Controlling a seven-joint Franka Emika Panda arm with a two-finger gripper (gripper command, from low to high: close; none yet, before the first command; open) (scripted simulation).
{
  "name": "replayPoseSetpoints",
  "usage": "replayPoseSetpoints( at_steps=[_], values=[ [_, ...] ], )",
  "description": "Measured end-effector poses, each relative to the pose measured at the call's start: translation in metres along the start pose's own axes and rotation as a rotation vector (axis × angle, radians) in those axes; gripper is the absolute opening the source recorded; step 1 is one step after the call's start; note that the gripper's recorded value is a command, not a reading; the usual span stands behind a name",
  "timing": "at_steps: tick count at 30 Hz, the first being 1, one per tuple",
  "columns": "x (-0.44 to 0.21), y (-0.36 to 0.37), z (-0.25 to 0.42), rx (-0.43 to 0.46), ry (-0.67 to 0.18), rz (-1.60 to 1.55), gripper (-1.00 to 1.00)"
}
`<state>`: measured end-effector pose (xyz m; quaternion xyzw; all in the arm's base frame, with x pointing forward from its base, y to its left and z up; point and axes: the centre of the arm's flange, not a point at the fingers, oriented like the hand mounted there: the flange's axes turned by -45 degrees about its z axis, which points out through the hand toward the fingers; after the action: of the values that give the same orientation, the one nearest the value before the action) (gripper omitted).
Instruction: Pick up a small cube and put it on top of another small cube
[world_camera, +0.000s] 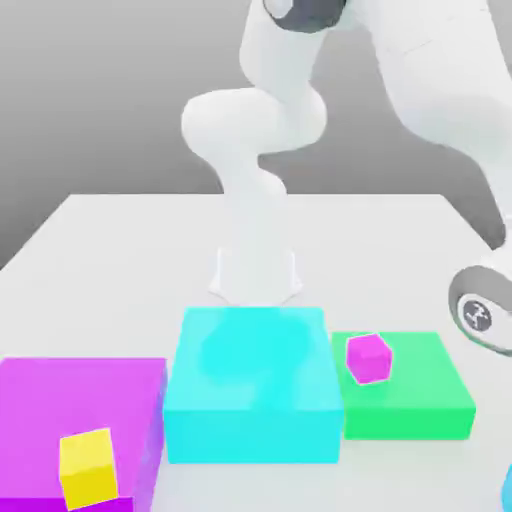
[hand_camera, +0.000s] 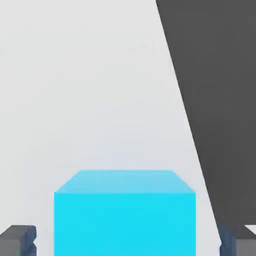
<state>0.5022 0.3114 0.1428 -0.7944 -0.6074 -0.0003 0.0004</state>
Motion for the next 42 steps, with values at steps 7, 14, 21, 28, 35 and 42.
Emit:
replayPoseSetpoints(
  at_steps=[7,14,21,28,35,42],
  values=[
    [0.0,0.0,-0.035,0.001,-0.001,-0.001,-1.0],
    [-0.045,-0.023,-0.101,-0.01,-0.012,-0.003,-1.0],
    [-0.106,-0.059,-0.142,-0.014,-0.017,0.001,-1.0],
    [-0.165,-0.106,-0.163,-0.007,-0.01,-0.003,-1.0],
    [-0.196,-0.133,-0.131,0.002,-0.001,-0.007,-1.0],
    [-0.198,-0.135,-0.102,0.001,-0.002,-0.007,1.0]
  ],
)
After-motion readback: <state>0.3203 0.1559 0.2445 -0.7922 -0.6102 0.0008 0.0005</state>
